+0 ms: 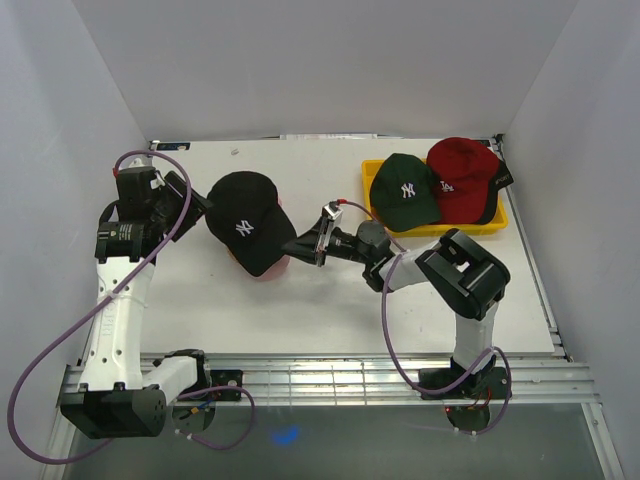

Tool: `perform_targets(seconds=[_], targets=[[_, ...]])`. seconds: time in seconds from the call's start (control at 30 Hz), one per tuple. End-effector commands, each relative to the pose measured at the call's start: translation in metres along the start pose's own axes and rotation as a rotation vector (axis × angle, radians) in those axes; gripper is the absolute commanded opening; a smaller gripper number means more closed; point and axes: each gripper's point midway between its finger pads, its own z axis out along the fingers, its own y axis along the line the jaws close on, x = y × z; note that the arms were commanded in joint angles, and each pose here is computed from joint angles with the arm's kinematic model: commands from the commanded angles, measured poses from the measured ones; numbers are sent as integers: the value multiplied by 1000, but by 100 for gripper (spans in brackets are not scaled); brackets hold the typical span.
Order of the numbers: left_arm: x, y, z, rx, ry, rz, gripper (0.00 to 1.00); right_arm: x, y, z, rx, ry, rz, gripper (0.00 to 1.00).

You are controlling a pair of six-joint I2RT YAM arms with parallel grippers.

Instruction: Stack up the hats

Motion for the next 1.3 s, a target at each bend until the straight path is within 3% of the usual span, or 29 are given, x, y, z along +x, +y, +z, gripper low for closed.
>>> perform_targets(seconds=[0.0, 0.2, 0.63, 0.73, 0.97, 1.27], targets=[[-7, -4, -11, 6, -36, 5, 69, 29, 93, -23, -465, -12, -359, 8], [-5, -2, -8, -1, -28, 4, 68, 24, 63, -17, -404, -93, -342, 8], [3, 9, -1, -34, -16, 1, 67, 23, -4, -8, -245, -96, -275, 8], [7, 2, -3, -15, -8, 20, 67, 23, -23, -10, -196, -92, -257, 15], [8, 0, -2, -10, -2, 28, 67, 24, -45, -10, -91, -73, -267, 43], [4, -4, -7, 1, -11, 43, 67, 21, -51, -16, -39, -69, -268, 57]])
